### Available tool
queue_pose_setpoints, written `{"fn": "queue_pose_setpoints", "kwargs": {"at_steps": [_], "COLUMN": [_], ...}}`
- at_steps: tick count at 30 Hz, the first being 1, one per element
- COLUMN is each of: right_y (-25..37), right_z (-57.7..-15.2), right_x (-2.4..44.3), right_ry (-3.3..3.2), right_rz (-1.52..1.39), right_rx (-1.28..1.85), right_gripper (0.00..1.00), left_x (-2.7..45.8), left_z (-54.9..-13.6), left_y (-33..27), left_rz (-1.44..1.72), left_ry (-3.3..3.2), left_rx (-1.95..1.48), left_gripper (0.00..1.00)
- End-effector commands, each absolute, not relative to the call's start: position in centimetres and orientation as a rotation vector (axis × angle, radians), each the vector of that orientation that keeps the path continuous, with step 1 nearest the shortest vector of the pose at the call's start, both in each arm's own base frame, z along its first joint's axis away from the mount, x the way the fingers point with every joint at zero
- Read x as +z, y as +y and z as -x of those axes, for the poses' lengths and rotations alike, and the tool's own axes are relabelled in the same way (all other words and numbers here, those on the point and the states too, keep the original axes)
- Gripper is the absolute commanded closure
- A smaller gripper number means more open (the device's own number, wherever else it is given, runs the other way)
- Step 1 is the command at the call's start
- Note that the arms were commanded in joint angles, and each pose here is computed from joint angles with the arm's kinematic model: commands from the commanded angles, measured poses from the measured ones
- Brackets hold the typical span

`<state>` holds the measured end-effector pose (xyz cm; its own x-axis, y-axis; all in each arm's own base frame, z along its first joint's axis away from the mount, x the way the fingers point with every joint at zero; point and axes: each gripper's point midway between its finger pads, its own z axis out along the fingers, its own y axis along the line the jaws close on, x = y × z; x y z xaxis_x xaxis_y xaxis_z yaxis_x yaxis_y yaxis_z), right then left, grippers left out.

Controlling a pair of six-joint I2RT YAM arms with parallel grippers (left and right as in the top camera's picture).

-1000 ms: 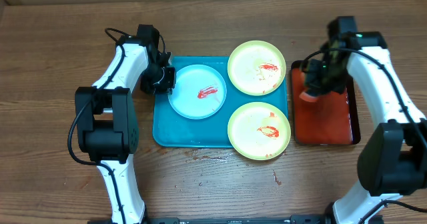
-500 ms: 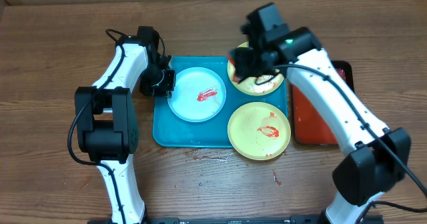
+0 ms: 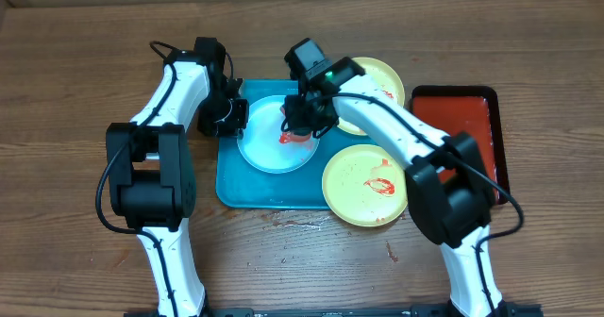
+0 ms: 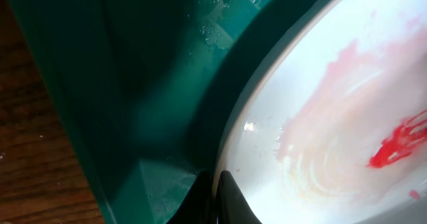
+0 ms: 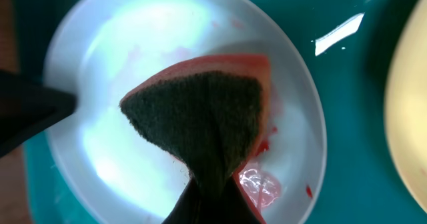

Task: Clean dirty plates on tray and stack at the side
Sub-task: 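Carry the sponge with the right gripper onto the white plate, then scrub the white plate's red smear with the sponge in the right gripper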

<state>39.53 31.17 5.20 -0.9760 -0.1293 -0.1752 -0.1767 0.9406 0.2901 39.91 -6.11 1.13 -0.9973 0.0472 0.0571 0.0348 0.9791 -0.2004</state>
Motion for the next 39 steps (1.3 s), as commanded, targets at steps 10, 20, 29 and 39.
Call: {"fn": "queue_pose_setpoints", "kwargs": {"at_steps": [10, 20, 29, 39], "right_y": [30.0, 35.3, 37.7, 31.9], "right_z": [-40.4, -36.5, -34.2, -38.5], "right_x": [0.9, -0.3, -0.3, 1.2], "right_ry": [2.972, 3.041, 3.066, 2.993], "right_rz": [0.188, 0.334, 0.424, 0.341], "right_rx": [0.286, 0.533, 0.649, 0.158], "right_gripper": [0.96, 0.96, 0.96, 0.96], "left_x": [1.0, 1.0, 1.0, 1.0], "left_z": [-40.1, -40.4, -40.5, -40.5], "left_y": [-6.6, -6.6, -6.6, -6.6], "left_rz": [0.122, 0.124, 0.125, 0.125], "left_ry": [-3.065, -3.075, -3.081, -3.08], "left_rx": [0.322, 0.324, 0.326, 0.325], "left_gripper": [0.96, 0.96, 0.96, 0.96]}}
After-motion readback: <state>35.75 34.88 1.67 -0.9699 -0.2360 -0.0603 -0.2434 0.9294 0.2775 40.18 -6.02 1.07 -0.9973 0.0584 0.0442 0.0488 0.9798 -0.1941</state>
